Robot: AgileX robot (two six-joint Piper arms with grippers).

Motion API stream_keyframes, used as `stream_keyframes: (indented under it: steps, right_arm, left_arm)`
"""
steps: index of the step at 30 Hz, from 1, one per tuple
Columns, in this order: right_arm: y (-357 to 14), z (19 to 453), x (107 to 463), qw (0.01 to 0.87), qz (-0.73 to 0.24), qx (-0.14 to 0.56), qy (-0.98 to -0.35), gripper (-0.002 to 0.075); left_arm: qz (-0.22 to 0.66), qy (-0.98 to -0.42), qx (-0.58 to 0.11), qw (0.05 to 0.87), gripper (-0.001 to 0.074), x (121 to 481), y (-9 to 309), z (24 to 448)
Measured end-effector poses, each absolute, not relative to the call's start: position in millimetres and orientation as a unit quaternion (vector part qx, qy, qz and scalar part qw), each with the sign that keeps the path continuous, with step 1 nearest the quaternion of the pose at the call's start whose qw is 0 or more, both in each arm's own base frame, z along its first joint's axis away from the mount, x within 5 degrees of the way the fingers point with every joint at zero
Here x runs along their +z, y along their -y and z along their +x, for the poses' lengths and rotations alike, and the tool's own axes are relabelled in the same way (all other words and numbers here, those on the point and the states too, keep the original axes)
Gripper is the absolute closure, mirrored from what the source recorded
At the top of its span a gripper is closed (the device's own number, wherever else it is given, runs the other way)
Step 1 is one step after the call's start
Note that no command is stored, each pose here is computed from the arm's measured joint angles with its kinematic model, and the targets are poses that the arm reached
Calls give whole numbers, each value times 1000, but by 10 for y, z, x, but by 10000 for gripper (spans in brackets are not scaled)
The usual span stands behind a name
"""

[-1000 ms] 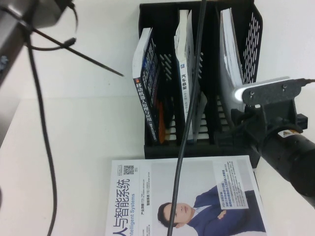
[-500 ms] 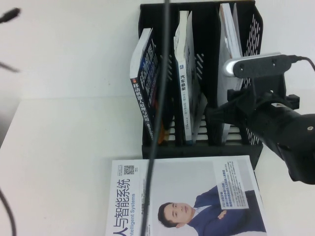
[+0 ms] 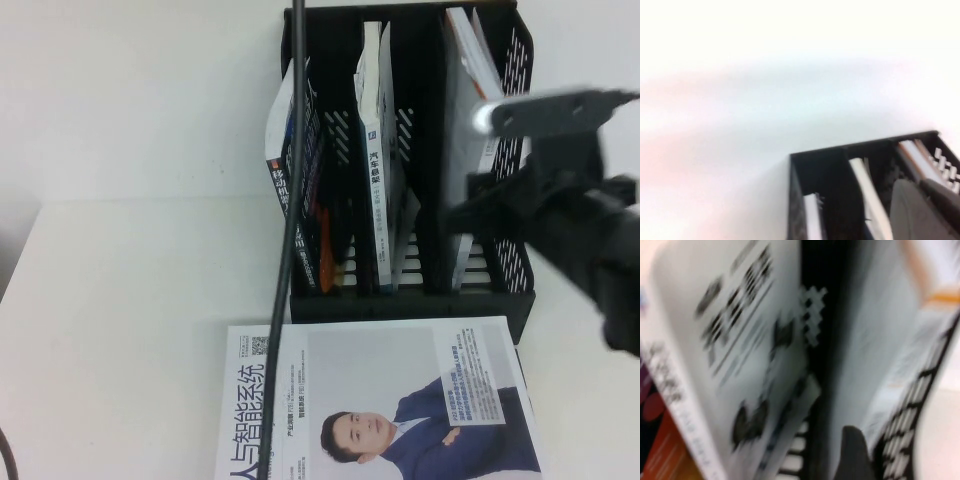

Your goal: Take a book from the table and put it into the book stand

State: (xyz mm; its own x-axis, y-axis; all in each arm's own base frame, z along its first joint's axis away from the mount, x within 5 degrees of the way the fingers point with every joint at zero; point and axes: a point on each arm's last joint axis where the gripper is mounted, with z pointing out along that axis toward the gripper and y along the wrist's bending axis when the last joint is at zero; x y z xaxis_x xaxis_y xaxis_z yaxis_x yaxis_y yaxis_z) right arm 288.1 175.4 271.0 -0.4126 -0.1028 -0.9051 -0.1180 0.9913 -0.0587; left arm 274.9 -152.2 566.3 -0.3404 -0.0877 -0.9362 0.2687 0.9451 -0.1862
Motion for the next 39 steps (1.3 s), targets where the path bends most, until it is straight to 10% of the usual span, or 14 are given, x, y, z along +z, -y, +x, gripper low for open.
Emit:
stream_keyframes:
  steps: [5,12,18,39]
  right_arm:
    - [-1539,2662,3174,565,-65,-5,-822,304]
    - [-1225,2156,3839,637,-77,-11,-767,646]
    - [-1049,1814,4111,671,-73,1,-738,721]
    - [-1691,1058,3240,565,-211,182,-776,728]
  left_arm:
    - [39,-798,-124,589,734,5722,1414,2707]
    - [20,-789,-98,606,734,5877,1167,2435]
    - [31,-798,-84,595,734,5757,856,1968]
    - [-85,-751,-47,653,736,3542,-44,562]
